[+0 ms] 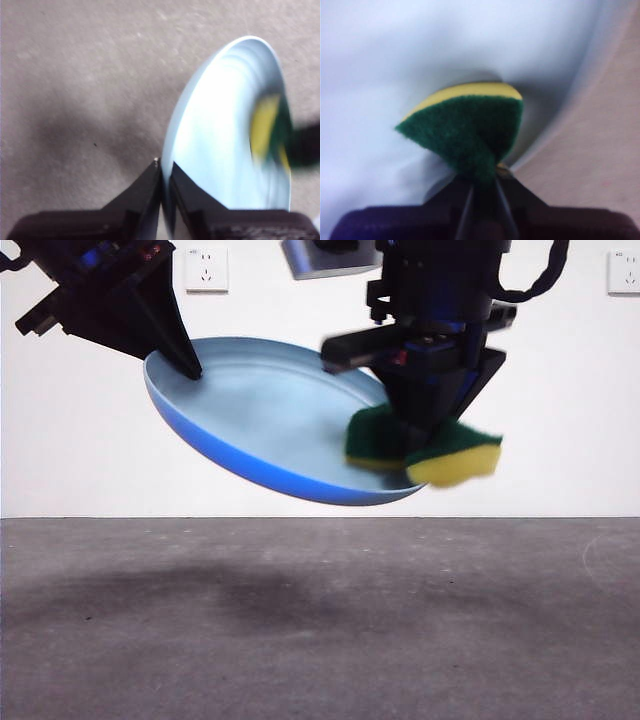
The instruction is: Pick up the plate,pick up the cloth,clean the plate with the cloth
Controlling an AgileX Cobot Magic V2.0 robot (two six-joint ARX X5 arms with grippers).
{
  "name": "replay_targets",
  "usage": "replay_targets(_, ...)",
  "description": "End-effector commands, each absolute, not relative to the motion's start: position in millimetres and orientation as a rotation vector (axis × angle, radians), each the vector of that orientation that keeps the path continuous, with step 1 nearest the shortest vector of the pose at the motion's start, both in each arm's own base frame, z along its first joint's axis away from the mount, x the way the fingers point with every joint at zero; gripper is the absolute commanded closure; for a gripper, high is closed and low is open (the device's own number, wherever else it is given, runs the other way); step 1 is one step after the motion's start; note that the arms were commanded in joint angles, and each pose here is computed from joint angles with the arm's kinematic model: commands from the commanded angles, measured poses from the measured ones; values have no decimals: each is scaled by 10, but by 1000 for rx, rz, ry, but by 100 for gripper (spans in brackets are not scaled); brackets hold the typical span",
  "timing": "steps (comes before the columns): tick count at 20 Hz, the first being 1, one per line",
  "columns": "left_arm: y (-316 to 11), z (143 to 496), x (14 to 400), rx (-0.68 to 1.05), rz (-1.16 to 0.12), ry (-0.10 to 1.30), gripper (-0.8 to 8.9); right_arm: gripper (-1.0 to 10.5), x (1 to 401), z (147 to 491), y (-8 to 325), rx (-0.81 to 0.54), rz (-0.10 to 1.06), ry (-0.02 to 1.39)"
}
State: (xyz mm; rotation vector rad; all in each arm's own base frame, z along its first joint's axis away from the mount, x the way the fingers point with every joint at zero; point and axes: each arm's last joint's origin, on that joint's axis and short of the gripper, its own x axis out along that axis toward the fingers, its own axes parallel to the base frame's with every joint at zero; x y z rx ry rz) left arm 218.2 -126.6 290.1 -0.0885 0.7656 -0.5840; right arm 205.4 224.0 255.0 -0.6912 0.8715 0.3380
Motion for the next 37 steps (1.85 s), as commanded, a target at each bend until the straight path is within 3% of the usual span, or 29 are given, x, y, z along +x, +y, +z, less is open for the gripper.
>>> replay_targets(1, -1283, 2903, 2155, -126, -644, 789, 821, 962, 2193, 2653, 2216, -592, 300, 758)
replay_targets(5, -1303, 2904, 2142, -127, -664, 793, 821, 962, 2303, 2761, 2298, -401, 488, 670)
replay_targets(10, -1310, 2922, 2156, -131, -669, 767, 821, 962, 2253, 2804, 2423, -213, 847, 699)
replay_targets(14, -1319, 2951, 2176, -136, -671, 729, 821, 962, 2131, 2767, 2481, -198, 963, 780)
replay_targets(17, -1325, 2974, 2191, -141, -676, 701, 821, 962, 2038, 2676, 2429, -261, 960, 911)
replay_targets(19, -1325, 2973, 2191, -141, -676, 701, 821, 962, 1992, 2604, 2338, -370, 900, 999)
replay_targets(21, -1323, 2967, 2186, -140, -677, 709, 821, 962, 1989, 2562, 2235, -512, 708, 1025)
replay_targets(24, -1318, 2948, 2173, -137, -677, 736, 821, 962, 2117, 2589, 2112, -655, 371, 907)
replay_targets(26, -1320, 2937, 2160, -141, -694, 755, 821, 962, 2195, 2631, 2109, -645, 282, 822)
replay_targets(31, -1321, 2926, 2145, -147, -719, 778, 821, 962, 2351, 2778, 2202, -448, 301, 641)
replay_targets(34, -1320, 2925, 2145, -147, -718, 780, 821, 962, 2377, 2840, 2285, -297, 428, 599)
replay_targets(37, -1319, 2923, 2144, -145, -715, 780, 821, 962, 2344, 2850, 2354, -197, 663, 640)
